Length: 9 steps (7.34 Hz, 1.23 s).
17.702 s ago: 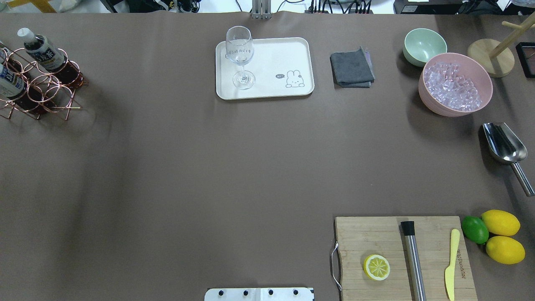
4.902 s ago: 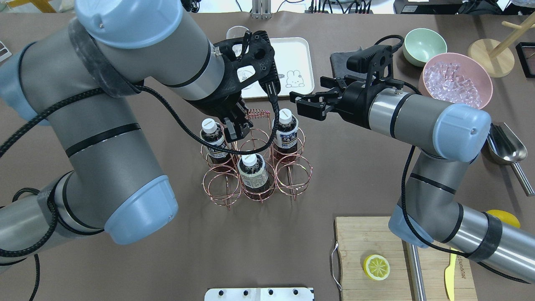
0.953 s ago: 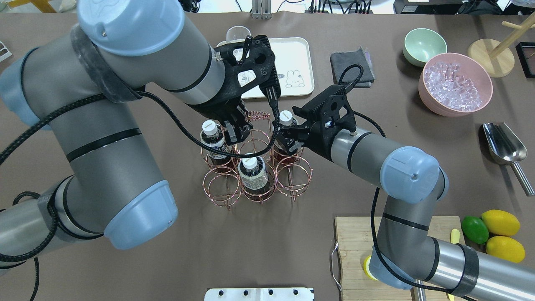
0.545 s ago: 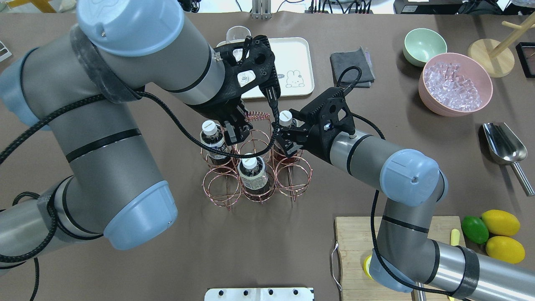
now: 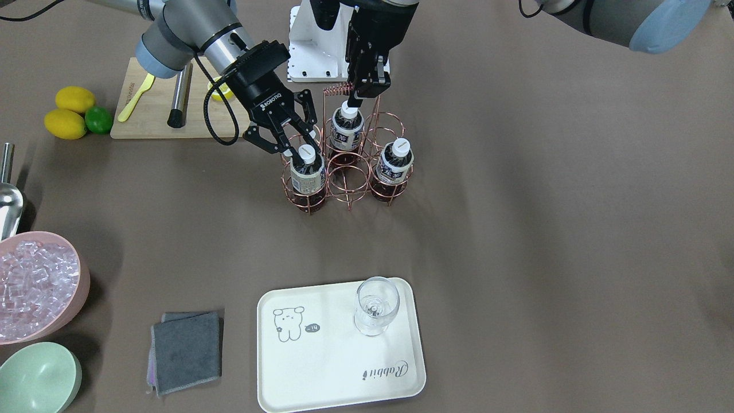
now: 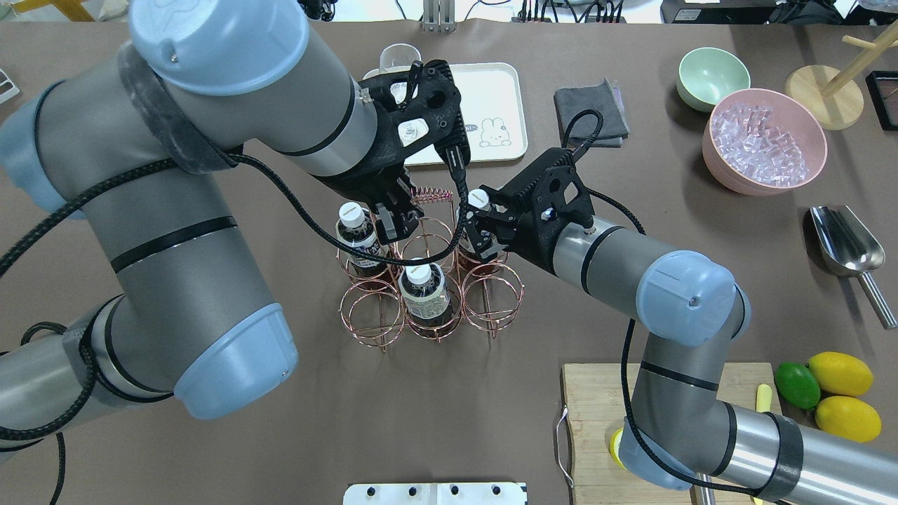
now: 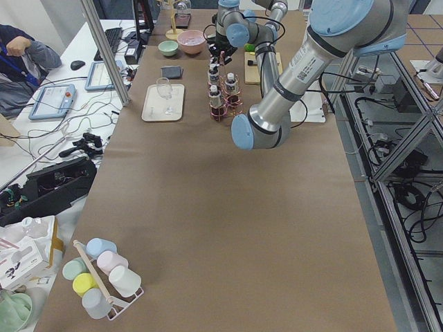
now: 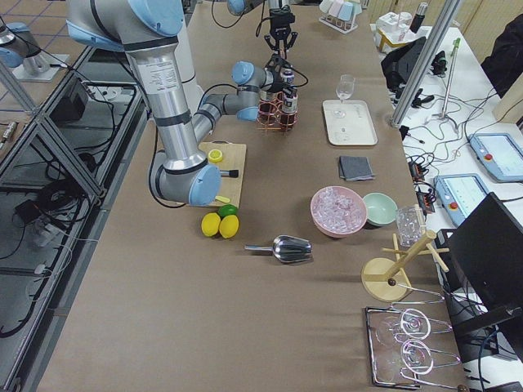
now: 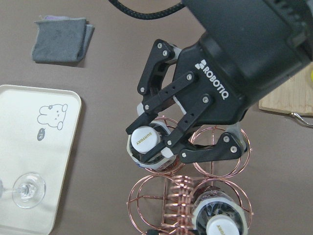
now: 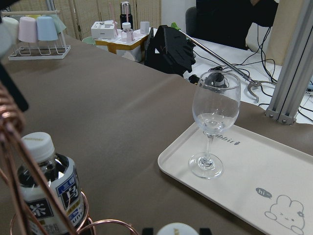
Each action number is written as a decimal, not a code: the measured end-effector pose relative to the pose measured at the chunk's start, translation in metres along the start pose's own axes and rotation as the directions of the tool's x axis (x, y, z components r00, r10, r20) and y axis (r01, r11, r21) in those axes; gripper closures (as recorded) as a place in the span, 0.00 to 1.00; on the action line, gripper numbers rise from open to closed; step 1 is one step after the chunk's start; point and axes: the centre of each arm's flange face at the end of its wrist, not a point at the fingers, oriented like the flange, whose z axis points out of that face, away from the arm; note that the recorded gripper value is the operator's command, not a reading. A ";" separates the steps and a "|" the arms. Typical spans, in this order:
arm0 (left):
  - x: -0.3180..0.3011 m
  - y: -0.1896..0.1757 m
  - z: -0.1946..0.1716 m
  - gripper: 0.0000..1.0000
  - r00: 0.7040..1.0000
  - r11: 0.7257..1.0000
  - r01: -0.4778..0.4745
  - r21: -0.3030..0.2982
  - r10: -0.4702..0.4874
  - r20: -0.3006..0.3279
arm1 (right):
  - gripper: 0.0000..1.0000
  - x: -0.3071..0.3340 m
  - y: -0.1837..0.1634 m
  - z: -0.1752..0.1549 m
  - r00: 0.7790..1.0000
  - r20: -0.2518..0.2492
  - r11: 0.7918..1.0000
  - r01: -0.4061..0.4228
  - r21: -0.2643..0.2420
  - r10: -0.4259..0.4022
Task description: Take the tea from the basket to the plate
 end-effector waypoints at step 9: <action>0.000 0.001 0.001 1.00 1.000 1.000 0.001 -0.002 -0.001 0.000 | 1.00 -0.014 -0.039 -0.043 0.997 0.042 0.998 0.067 -0.015 -0.066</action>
